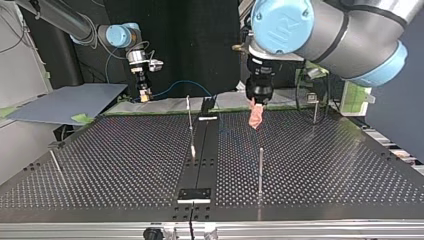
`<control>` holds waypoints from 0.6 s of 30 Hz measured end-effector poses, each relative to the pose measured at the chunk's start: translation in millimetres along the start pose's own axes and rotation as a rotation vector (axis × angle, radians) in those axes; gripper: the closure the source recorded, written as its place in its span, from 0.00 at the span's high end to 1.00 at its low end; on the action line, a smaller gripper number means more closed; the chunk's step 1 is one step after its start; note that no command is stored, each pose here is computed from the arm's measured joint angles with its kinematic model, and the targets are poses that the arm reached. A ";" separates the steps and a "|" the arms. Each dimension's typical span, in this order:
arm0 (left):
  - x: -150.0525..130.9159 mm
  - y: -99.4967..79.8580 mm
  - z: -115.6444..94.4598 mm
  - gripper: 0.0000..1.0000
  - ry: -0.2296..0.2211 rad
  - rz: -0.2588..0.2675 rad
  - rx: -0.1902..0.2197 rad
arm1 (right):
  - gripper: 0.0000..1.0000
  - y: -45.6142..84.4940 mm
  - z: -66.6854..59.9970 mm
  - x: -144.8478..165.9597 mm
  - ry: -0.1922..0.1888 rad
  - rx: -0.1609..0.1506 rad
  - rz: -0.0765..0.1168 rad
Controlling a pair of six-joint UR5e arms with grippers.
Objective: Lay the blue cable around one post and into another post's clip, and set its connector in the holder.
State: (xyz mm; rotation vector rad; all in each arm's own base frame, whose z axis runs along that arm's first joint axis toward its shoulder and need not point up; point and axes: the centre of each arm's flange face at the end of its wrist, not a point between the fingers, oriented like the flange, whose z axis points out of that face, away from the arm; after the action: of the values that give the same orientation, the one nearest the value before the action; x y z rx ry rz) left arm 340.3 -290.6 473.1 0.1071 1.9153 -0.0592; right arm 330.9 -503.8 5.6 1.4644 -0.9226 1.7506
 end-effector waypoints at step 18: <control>128.0 -67.6 28.4 1.00 0.137 -0.030 0.076 | 0.00 0.0 0.5 0.6 0.000 0.000 -0.008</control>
State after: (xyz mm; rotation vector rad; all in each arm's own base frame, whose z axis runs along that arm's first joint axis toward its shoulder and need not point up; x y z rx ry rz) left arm 316.7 -354.7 342.3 0.1365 2.0521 -0.1480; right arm 331.1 -504.2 6.3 1.4669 -0.9153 1.7445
